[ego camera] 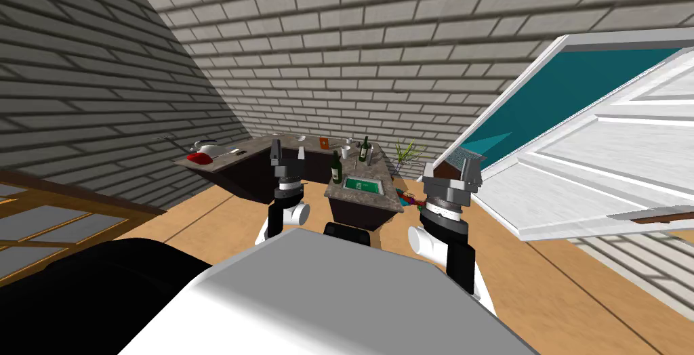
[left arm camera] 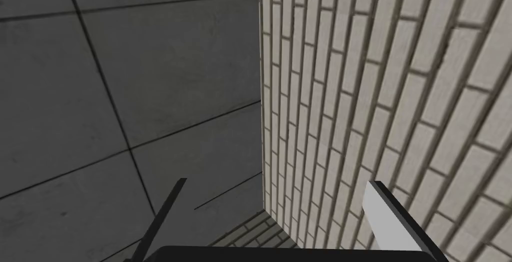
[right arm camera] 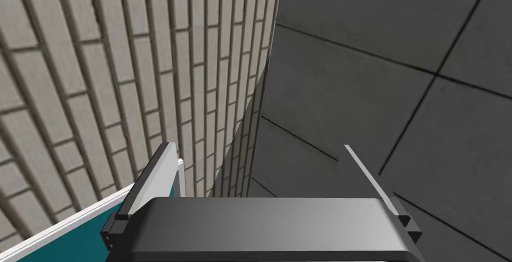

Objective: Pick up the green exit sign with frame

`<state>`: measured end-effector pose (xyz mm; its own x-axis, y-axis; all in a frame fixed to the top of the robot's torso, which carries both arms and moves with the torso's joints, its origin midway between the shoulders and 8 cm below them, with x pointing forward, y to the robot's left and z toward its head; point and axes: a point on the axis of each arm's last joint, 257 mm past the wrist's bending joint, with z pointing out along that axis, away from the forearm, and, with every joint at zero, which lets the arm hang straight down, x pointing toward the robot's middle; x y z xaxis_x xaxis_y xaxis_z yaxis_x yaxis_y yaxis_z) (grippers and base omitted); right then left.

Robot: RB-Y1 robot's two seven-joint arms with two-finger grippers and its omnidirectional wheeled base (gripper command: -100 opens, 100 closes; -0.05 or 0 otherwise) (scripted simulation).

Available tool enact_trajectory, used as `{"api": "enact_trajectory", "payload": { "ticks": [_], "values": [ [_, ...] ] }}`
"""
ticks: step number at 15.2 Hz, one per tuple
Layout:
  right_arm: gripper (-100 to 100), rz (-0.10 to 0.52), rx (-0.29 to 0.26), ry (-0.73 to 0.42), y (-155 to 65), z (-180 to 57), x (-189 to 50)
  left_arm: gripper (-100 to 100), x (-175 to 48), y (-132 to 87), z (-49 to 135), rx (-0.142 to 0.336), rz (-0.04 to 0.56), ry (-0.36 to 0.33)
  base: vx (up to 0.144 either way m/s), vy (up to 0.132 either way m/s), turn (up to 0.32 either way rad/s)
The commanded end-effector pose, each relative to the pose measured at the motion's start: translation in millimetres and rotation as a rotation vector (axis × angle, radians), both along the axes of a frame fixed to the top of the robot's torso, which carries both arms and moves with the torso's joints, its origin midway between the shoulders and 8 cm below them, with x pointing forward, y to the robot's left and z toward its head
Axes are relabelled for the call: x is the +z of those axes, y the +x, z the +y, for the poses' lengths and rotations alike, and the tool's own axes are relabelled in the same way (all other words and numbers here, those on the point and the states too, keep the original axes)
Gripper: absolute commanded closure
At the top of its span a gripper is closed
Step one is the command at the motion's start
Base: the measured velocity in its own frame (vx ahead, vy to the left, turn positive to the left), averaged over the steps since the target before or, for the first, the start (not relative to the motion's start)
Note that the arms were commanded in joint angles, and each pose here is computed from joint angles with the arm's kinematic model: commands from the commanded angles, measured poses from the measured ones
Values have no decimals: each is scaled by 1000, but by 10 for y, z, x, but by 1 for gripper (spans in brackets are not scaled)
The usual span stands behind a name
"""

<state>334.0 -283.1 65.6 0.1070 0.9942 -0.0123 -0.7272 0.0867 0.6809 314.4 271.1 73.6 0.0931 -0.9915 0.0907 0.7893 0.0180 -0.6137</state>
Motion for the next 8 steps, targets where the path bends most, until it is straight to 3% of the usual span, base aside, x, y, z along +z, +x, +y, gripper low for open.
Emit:
{"api": "enact_trajectory", "payload": {
  "ticks": [1, 8],
  "values": [
    [-100, 8, 17, -26, 33, 53, -28, 0, 0, 0, 0, 0, 0, 0, -6, 3, 62],
    [-100, 66, 113, -165, 249, 352, -293, 0, 0, 0, 0, 0, 0, 0, -29, -1, 183]
  ]
}}
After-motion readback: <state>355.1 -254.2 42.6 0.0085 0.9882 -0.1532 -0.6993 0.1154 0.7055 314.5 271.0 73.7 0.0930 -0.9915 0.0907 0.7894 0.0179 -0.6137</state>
